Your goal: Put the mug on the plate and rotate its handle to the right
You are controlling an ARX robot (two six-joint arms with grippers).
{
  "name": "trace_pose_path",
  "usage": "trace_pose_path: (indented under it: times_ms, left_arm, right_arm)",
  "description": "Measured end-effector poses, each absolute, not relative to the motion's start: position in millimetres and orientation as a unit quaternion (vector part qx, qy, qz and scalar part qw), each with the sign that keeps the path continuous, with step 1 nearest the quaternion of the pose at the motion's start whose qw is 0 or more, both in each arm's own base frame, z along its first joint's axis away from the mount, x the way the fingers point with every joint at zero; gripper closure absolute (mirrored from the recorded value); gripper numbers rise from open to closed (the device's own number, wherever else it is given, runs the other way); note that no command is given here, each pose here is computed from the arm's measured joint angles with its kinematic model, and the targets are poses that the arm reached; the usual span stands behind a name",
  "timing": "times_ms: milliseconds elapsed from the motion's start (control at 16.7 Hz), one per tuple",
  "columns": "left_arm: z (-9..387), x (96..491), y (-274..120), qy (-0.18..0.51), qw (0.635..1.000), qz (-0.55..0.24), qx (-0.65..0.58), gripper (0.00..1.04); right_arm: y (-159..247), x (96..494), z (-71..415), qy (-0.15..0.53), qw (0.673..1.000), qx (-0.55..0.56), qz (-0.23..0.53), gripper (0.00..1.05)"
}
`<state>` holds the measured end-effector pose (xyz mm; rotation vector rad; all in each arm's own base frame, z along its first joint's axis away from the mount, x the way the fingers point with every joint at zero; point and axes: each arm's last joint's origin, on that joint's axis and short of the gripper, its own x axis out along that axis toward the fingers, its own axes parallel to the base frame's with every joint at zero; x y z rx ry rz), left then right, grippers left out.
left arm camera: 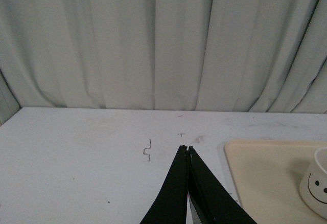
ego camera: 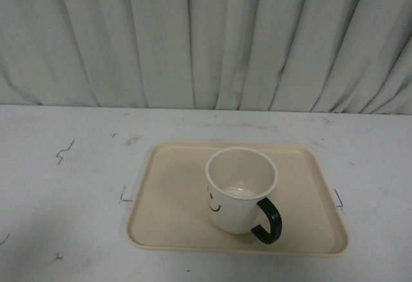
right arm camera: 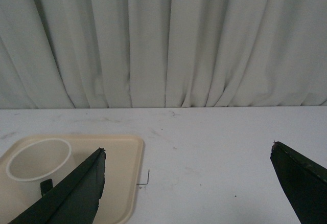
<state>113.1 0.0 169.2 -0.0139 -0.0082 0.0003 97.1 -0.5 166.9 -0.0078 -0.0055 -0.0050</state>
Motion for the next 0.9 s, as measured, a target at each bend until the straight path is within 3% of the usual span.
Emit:
trace_pose_path:
  times_ms: [299,359,418,598,896]
  left_arm:
    - [168.6,107.8,0.0,-0.004,1.000,0.000,-0.007,1.03]
    - [162.2,101.4,-0.1,0.024,1.000,-0.001,-0.007,1.03]
    - [167.3,97.4,0.0,-0.008,1.000,0.000,-0.007,1.03]
    - [165.3,97.5,0.0,0.002,1.000,0.000,-0.007,1.01]
    - [165.7,97.5,0.0,0.000,1.000,0.000,-0.007,0.43]
  right_arm:
    - [-0.5,97.1,166.9,-0.003,1.000,-0.004,-0.002,0.06]
    - [-0.5,97.1,166.9,-0.003,1.000,-0.004,-0.002,0.06]
    - [-0.5,97.1,166.9,-0.002,1.000,-0.004,-0.002,0.06]
    - [-0.5,97.1,166.9,-0.003,1.000,-0.004,-0.002,0.06]
    - [-0.5,97.1,167.0,-0.003,1.000,-0.004,-0.002,0.06]
